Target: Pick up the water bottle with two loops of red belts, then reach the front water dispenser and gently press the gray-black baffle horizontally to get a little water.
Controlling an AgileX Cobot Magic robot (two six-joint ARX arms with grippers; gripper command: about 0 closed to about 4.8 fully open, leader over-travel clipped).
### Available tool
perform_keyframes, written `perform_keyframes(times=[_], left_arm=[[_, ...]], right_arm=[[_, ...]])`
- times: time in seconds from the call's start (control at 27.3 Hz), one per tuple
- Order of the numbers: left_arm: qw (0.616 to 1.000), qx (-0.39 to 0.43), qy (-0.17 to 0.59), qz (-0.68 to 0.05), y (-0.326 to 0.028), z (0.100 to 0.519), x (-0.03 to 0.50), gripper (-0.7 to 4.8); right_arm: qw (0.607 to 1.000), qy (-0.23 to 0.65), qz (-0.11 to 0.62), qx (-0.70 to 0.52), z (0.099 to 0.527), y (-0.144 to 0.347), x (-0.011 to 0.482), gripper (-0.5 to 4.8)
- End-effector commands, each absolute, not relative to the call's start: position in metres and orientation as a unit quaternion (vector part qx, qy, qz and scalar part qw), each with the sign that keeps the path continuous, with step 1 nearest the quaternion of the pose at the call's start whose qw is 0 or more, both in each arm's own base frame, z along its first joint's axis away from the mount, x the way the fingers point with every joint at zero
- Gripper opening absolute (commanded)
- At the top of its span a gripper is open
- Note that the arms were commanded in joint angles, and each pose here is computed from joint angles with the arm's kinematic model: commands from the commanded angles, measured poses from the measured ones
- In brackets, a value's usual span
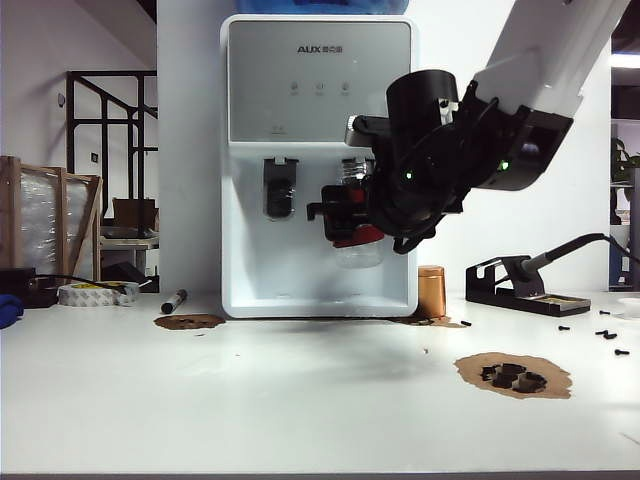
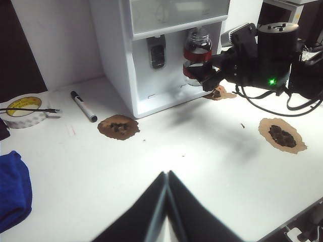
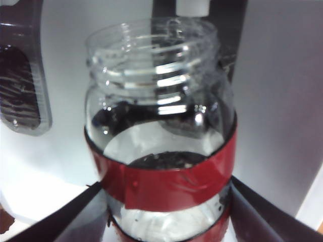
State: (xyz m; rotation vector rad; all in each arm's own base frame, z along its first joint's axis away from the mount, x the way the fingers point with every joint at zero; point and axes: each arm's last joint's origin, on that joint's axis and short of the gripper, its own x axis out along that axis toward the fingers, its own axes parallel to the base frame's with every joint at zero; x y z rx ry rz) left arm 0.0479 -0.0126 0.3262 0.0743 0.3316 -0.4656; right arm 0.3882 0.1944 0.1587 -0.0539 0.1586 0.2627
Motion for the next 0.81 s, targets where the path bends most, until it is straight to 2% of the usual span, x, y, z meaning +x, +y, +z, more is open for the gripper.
perform_keyframes(times=[0.04,0.29,0.81], left_arm=[[0.959,0.045,0.158,-0.231,-0.013,0.328,0.048,-0.05],[0.959,0.046,0.158,-0.231,-0.013,0.328,0.048,-0.05],[0.959,0.046,0.158,-0.231,-0.013,0.328,0.048,-0.05]], right_arm=[[0.991,0.057,0.122,-0.021,0.164,0.191,0.394,-0.04],[0.99,0.074,0.121,-0.027,0.151,0.19,0.396,-0.04],[0.991,0.07,0.107,-0.03,0.152,0.188,0.397,-0.04]])
